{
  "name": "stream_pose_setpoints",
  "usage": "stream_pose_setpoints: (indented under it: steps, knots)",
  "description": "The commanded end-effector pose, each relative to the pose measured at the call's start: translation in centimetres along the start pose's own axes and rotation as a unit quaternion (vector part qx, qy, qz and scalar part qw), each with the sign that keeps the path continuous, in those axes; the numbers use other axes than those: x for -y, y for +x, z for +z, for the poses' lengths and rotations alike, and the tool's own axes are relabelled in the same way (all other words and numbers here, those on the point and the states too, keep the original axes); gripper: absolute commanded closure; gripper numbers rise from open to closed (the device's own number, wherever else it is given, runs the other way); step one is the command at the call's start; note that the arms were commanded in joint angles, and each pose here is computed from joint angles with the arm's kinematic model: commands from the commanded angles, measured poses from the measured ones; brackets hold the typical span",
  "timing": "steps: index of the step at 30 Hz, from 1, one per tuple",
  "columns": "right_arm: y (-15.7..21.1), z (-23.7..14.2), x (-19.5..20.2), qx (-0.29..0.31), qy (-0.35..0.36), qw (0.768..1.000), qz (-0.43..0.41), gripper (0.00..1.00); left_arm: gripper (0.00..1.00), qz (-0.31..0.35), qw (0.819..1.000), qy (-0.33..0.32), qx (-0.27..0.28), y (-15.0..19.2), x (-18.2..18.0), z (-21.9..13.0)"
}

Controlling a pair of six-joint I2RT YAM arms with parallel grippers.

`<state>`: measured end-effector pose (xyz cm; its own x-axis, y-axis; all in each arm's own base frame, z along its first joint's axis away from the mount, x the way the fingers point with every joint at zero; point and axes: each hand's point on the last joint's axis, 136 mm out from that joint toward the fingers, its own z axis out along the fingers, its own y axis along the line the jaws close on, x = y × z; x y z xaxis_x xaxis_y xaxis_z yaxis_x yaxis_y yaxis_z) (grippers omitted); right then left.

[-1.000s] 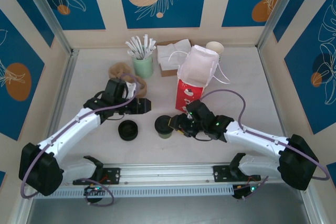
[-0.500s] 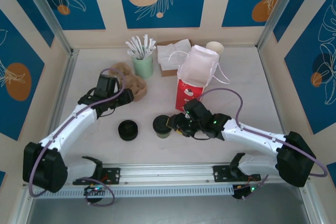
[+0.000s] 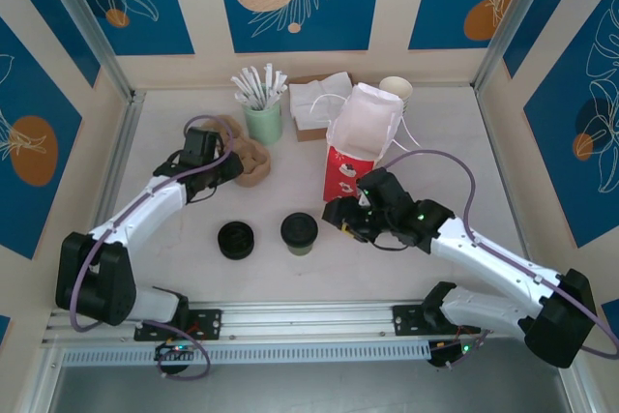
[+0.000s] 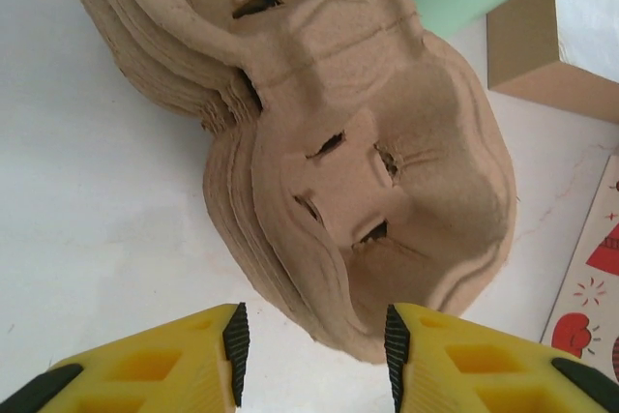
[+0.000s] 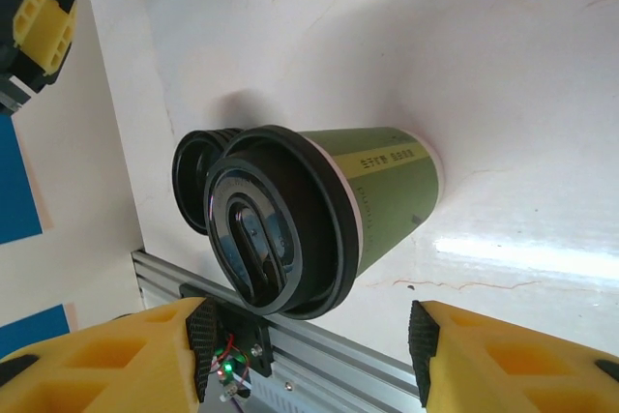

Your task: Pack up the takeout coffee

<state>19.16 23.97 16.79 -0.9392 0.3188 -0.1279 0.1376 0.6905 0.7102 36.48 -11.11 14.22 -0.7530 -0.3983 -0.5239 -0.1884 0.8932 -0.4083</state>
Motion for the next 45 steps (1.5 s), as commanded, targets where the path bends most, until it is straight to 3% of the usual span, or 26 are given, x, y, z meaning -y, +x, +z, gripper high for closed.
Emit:
stream_pose_setpoints:
  steps: [1,13,18,34,45]
  knots:
    - [-0.1,-2.0,-0.5,-0.006,-0.003,1.0,-0.018,0.42,0.57,-0.017,1.0,0.002,0.021,-2.0,0.3,0.3]
    - [-2.4,-5.5,-1.0,0.025,-0.017,0.999,-0.018,0.42,0.61,-0.028,1.0,0.001,0.007,-1.9,0.4,2.2]
    - [-2.8,-5.6,-0.5,0.027,-0.016,0.999,-0.011,0.42,0.66,-0.03,1.0,0.008,0.004,-2.0,0.7,2.5]
    - [-2.9,-5.5,0.6,0.027,-0.013,1.0,0.005,0.43,0.65,-0.072,0.996,0.055,0.005,-2.0,2.2,2.6]
    - [-3.0,-5.5,1.0,0.028,-0.011,0.999,0.01,0.43,0.77,-0.112,0.992,0.054,0.024,-2.3,1.8,2.8]
